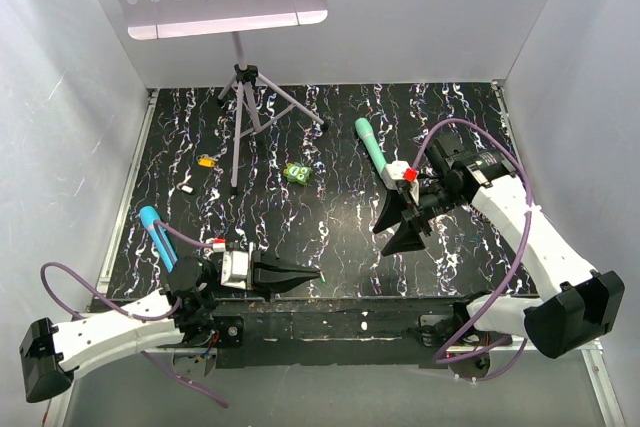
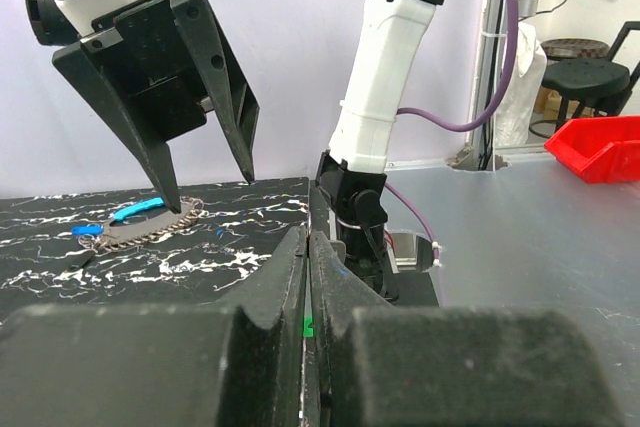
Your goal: Put the keys on the keyring
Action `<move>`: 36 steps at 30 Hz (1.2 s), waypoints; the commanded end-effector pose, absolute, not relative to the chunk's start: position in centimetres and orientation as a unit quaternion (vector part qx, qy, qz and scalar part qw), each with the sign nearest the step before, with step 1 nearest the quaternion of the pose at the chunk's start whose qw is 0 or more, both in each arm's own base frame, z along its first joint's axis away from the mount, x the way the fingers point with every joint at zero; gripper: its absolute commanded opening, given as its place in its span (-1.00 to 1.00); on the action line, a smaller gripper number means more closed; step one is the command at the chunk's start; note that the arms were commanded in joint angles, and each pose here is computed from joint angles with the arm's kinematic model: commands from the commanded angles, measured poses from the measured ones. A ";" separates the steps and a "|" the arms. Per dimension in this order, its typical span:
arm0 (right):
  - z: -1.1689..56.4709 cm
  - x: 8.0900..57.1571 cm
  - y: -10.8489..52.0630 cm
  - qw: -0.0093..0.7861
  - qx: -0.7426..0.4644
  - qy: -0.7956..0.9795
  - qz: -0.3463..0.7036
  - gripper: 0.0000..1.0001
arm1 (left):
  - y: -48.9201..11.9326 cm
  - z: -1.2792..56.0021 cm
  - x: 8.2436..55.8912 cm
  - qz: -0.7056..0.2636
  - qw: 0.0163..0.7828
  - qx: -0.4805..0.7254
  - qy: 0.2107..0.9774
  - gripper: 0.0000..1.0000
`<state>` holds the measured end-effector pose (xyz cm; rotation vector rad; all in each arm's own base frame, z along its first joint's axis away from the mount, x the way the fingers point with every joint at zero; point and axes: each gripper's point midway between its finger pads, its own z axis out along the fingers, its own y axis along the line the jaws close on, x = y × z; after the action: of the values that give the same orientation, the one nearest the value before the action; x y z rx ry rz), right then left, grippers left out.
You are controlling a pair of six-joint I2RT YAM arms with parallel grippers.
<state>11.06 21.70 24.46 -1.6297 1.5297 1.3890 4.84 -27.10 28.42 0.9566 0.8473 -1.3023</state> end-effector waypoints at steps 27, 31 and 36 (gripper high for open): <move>27.8 8.1 27.2 0.208 -0.629 0.468 0.585 0.05 | -29.3 29.6 9.7 -0.571 0.652 0.297 0.402 -1.00; 27.4 9.0 28.0 0.221 -0.632 0.484 0.564 0.00 | -29.4 29.6 9.8 -0.572 0.651 0.295 0.402 -1.00; 27.6 9.7 28.8 0.226 -0.633 0.494 0.552 -0.10 | -29.5 29.6 9.9 -0.574 0.652 0.290 0.403 -1.00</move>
<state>8.76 27.67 26.09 -1.7566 1.3829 1.5845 9.61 -29.74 28.44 0.7006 0.9459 -1.3038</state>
